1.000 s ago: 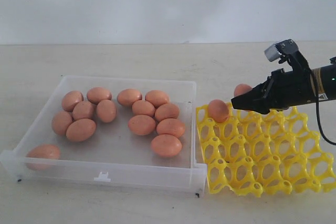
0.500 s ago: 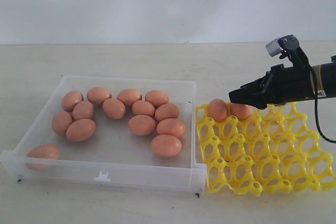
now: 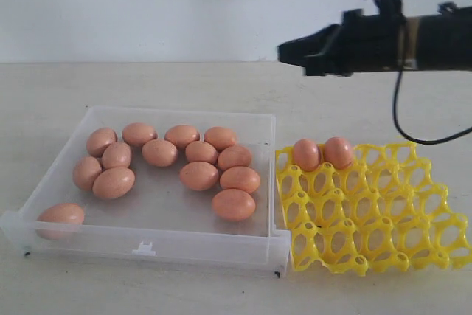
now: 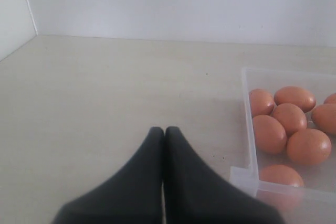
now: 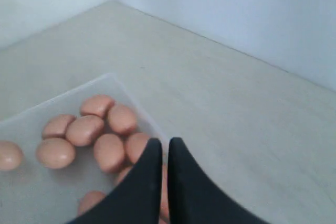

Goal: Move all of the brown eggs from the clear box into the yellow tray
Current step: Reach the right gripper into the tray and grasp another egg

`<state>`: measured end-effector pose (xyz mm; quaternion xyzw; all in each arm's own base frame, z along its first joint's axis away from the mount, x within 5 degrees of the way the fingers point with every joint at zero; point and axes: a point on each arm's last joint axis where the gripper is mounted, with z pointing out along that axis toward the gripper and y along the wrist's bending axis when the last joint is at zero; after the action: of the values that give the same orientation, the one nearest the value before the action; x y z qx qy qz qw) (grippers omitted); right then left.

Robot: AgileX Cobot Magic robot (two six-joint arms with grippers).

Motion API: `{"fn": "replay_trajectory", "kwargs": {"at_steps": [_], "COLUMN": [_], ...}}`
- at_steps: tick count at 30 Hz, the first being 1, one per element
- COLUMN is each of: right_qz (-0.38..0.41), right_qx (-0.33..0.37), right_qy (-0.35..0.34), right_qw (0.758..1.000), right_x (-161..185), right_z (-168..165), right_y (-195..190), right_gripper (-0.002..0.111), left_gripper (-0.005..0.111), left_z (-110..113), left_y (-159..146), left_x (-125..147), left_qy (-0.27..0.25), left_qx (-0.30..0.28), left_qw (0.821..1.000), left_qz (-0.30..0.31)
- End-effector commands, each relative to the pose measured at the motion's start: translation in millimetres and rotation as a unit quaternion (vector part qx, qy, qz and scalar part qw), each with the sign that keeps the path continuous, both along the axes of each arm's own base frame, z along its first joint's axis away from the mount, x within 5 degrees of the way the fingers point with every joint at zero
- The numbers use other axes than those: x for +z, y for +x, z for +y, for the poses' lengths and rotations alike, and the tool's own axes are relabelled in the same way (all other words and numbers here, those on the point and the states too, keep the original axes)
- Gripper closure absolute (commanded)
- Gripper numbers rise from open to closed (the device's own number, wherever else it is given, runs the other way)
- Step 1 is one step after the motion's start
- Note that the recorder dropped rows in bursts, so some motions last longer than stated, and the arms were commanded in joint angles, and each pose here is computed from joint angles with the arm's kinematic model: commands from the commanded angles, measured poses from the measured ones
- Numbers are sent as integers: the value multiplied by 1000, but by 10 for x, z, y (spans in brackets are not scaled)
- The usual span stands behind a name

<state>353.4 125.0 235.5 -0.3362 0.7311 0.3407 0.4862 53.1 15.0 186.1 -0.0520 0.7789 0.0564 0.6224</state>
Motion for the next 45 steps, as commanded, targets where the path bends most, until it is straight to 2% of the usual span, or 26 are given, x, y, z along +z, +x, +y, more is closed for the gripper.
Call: {"fn": "replay_trajectory", "kwargs": {"at_steps": [1,3,4,5,6,8,10,12,14,15,18,21,25,27,40,42,43,45], "right_qz": [-122,-175,-203,-219,-220,-186,-109,-24,48,60,69,78,82,84,62,67,69,71], "right_qx": [-9,-97,-134,-150,-147,-106,-56,17,129,170,238,244,238,221,198,194,190,183], "right_qy": [-187,-303,-360,-399,-420,-435,-432,-442,-446,-450,-474,-485,-512,-523,-530,-529,-528,-524], "right_qw": [975,932,901,878,868,875,893,896,885,875,845,836,821,819,822,823,825,829], "right_x": [184,136,109,70,13,-55,-57,-40,-7,-7,16,-88,-286,-394,-914,-950,-950,-948], "right_z": [894,1148,1254,1361,1448,1641,1780,1845,1908,1937,1960,1974,1972,1978,2087,2091,2093,2097], "right_y": [-258,-287,-292,-299,-299,-309,-318,-333,-394,-416,-436,-411,-346,-297,-121,-117,-115,-111], "right_gripper": [108,108,108,108,108,108,108,108,108,108,106,89,55,49,49,59,69,96], "left_gripper": [111,111,111,111,111,111,111,111,111,111,111,111,111,111,111,111,111,111], "left_z": [0,0,0,0,0,0,0,0,0,0,0,0,0,0,0,0,0,0], "left_y": [1,1,1,1,1,1,1,1,1,1,1,1,1,1,1,1,1,1], "left_x": [-7,-7,-7,-7,-7,-7,-7,-7,-7,-7,-7,-7,-7,-7,-7,-7,-7,-7], "left_qy": [2,2,2,2,2,2,2,2,2,2,2,2,2,2,2,2,2,2], "left_qx": [-1,-1,-1,-1,-1,-1,-1,-1,-1,-1,-1,-1,-1,-1,-1,-1,-1,-1], "left_qw": [1000,1000,1000,1000,1000,1000,1000,1000,1000,1000,1000,1000,1000,1000,1000,1000,1000,1000], "left_qz": [0,0,0,0,0,0,0,0,0,0,0,0,0,0,0,0,0,0]}}
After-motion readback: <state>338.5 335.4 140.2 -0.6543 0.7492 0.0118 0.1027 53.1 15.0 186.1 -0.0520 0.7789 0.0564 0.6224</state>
